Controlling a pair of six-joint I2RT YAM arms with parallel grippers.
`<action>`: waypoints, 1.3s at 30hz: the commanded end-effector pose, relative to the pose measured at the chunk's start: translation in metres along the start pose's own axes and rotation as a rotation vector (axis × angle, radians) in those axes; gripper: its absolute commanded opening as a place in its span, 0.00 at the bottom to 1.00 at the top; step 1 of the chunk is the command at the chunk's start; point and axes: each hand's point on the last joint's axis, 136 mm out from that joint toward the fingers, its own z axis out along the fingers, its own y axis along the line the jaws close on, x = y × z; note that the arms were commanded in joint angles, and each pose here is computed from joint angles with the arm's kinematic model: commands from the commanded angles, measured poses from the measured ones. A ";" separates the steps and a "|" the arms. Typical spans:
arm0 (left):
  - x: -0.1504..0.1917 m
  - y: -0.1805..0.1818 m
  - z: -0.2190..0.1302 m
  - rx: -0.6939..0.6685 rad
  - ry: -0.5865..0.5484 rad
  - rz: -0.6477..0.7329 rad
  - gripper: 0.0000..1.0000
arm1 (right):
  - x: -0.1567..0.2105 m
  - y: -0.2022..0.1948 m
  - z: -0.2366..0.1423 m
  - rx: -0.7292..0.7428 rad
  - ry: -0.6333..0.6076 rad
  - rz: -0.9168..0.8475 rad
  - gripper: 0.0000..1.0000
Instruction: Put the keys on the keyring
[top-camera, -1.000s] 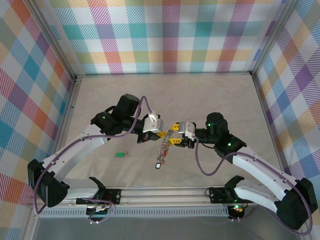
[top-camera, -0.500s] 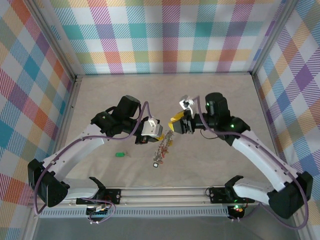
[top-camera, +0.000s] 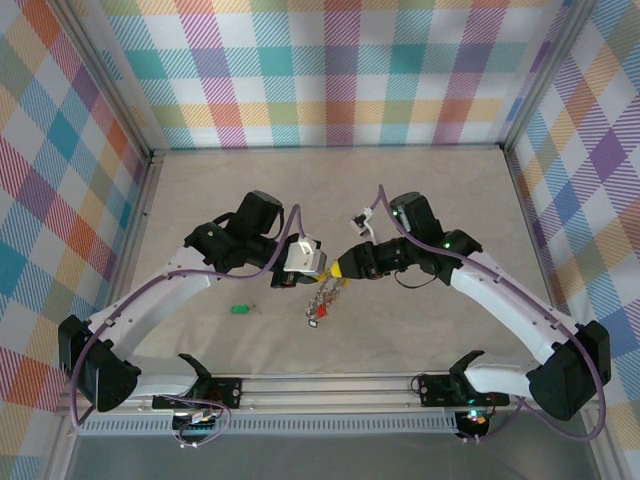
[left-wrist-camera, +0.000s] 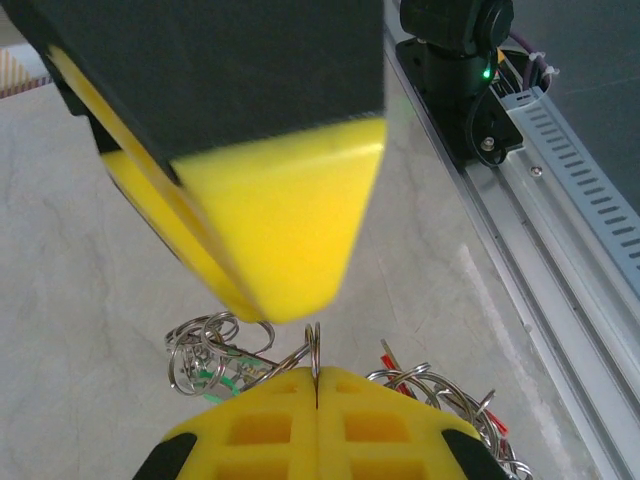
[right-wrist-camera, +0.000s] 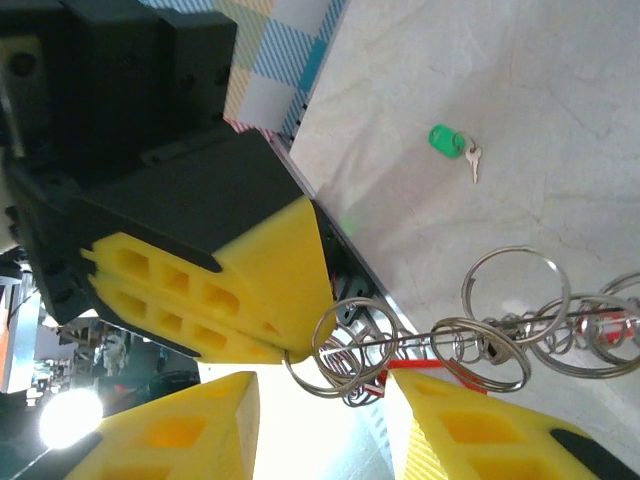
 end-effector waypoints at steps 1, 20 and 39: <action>-0.016 0.004 -0.008 -0.023 -0.056 0.059 0.00 | 0.001 0.001 0.007 0.034 0.028 0.018 0.38; -0.018 -0.002 -0.011 -0.016 -0.061 0.061 0.00 | -0.005 0.007 -0.008 0.011 -0.021 -0.044 0.40; -0.031 -0.005 -0.015 0.013 -0.112 0.013 0.00 | -0.005 0.010 -0.038 0.178 -0.228 -0.811 0.46</action>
